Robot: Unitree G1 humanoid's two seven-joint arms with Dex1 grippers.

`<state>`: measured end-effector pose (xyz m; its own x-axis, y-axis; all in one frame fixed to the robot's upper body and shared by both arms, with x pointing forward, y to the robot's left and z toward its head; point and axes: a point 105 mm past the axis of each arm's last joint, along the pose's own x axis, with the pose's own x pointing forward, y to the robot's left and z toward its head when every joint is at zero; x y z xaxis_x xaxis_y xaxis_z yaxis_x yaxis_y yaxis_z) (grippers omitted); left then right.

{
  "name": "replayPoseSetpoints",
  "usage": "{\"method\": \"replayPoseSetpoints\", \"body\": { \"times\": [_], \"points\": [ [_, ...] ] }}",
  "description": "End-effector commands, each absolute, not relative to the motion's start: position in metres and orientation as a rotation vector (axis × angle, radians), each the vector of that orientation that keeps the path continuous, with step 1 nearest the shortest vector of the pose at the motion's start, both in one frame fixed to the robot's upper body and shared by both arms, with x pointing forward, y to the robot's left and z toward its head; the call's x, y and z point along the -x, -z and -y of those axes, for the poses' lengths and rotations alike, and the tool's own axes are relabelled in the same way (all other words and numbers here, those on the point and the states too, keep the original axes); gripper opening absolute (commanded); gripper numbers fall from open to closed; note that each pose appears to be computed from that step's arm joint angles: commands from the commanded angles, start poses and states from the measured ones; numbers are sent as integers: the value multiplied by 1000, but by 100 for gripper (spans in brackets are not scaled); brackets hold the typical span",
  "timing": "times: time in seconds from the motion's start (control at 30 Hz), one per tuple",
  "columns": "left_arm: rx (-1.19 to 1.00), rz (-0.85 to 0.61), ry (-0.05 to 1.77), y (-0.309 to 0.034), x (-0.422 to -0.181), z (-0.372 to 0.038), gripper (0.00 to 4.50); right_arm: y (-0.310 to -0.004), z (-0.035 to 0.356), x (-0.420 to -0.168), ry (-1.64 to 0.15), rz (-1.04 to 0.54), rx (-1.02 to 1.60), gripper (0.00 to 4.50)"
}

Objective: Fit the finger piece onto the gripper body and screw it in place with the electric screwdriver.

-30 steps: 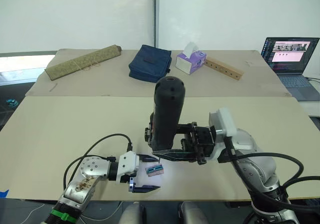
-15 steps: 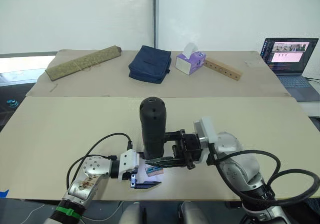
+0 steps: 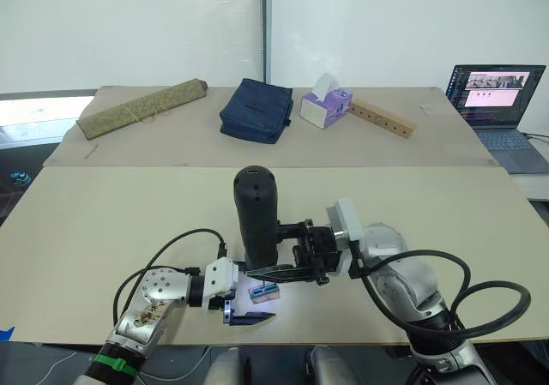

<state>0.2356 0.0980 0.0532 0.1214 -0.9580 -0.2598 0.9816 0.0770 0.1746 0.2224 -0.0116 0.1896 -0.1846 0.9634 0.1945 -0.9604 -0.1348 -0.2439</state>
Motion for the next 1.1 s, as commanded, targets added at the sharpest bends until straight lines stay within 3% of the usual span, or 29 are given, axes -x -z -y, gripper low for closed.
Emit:
{"method": "replayPoseSetpoints", "body": {
  "times": [0.03, 1.1],
  "points": [
    [-332, -170, 1457, -37, -231, -104, 446, -200, 10, -218, -1733, 435, 33, 193],
    [-329, -179, 1452, -40, -234, -99, 446, -194, 8, -223, -1731, 417, 43, 193]
  ]
}}
